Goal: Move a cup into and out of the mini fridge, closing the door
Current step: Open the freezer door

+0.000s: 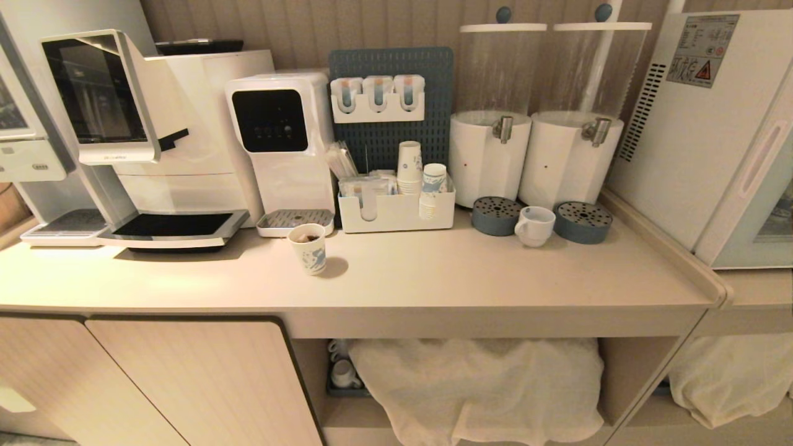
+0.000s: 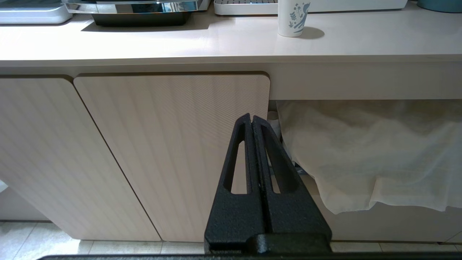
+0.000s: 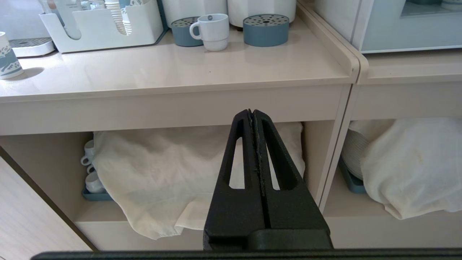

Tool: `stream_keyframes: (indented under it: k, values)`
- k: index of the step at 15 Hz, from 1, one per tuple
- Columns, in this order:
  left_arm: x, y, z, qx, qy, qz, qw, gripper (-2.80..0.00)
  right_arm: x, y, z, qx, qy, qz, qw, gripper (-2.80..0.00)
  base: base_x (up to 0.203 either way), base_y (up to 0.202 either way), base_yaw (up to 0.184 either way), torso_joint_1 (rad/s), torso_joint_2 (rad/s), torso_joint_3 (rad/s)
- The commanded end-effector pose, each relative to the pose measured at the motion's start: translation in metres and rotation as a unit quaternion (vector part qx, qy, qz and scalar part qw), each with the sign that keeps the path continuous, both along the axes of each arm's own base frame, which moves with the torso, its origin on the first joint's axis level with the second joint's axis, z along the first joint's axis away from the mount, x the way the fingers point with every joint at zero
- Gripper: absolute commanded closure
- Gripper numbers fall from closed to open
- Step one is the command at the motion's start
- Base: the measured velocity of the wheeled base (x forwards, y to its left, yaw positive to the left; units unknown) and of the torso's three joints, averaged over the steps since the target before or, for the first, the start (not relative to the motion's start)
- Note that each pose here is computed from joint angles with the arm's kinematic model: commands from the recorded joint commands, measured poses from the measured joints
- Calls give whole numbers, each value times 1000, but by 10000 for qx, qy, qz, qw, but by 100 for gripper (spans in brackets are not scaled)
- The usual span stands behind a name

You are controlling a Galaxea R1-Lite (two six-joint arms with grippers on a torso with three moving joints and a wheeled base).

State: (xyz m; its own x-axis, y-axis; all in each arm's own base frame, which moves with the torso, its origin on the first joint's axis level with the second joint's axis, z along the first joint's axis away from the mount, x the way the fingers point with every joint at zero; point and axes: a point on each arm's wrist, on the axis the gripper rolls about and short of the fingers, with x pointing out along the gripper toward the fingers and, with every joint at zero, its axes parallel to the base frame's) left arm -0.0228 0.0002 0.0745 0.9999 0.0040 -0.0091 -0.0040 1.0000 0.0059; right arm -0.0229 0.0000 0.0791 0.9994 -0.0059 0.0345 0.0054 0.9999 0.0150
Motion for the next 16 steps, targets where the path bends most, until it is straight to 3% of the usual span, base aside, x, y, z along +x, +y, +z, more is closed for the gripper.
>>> stream_keyframes:
  k: [1,16]
  values:
    - [0,0,0,0,7,4,10000,0,1,0,-4,2,73,7,10000,0,0,0,0,0,0,0]
    - [0,0,0,1,0,10,10000,0,1,0,-4,2,73,14,10000,0,0,0,0,0,0,0]
